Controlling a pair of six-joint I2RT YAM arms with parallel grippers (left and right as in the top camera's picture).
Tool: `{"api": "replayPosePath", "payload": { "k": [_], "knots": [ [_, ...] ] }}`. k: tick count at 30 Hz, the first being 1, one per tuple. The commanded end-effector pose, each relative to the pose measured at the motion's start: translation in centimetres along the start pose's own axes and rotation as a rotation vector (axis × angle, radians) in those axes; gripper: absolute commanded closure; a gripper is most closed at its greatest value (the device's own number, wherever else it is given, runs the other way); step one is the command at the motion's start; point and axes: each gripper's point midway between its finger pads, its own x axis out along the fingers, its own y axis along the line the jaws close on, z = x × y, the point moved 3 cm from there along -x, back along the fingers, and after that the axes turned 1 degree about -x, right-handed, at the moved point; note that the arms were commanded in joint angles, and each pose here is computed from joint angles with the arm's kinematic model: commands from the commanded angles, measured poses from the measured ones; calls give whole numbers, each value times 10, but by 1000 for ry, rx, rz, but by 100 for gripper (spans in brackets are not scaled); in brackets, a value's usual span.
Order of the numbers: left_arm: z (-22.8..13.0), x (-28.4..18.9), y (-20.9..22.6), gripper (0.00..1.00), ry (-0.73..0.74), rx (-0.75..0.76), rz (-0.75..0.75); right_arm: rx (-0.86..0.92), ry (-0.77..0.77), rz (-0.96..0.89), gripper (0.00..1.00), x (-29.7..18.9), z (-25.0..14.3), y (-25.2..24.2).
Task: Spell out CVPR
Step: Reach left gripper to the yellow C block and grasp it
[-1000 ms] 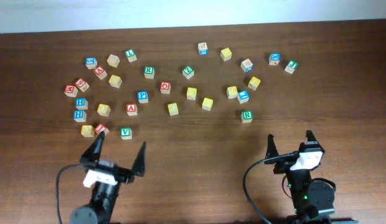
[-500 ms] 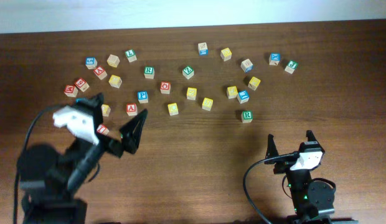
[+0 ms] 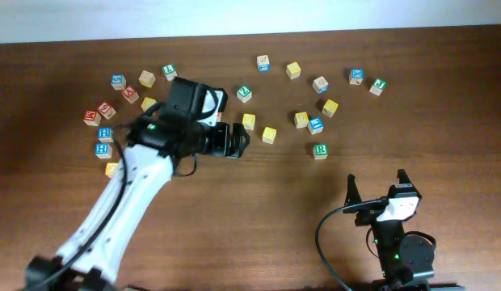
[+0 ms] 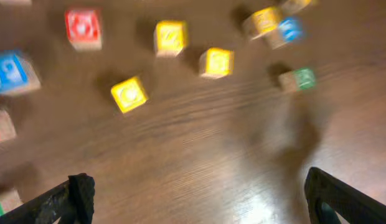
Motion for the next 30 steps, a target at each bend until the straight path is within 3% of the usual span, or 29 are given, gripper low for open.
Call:
{"api": "replayPosePath", "payload": {
  "k": [1,7,8,15,18,22,23,25,28,30],
  "knots": [
    [-7,42,30,1,69,-222,195,-7,6,-9,2,0,-3,-2],
    [-14,94,52,2,125,-222,293,-7,6,-9,1,0,-3,-2],
    [-12,102,56,8,117,-221,307,-7,6,-9,2,0,-3,-2],
    [-7,144,55,5,61,-244,330,-7,6,-9,2,0,-3,-2],
    [-1,150,60,16,4,-225,398,-7,6,-9,2,0,-3,-2],
    [-10,162,70,23,24,-246,450,-7,6,-9,2,0,-3,-2],
    [-10,163,69,34,24,-245,450,-7,6,-8,2,0,-3,-2],
    [-8,163,68,44,15,-245,446,-7,6,-9,2,0,-3,-2],
    [-8,163,68,53,15,-245,445,-7,7,-9,2,0,-3,-2],
    [-7,164,68,64,11,-245,444,-7,8,-9,2,0,-3,-2]
  ]
}}
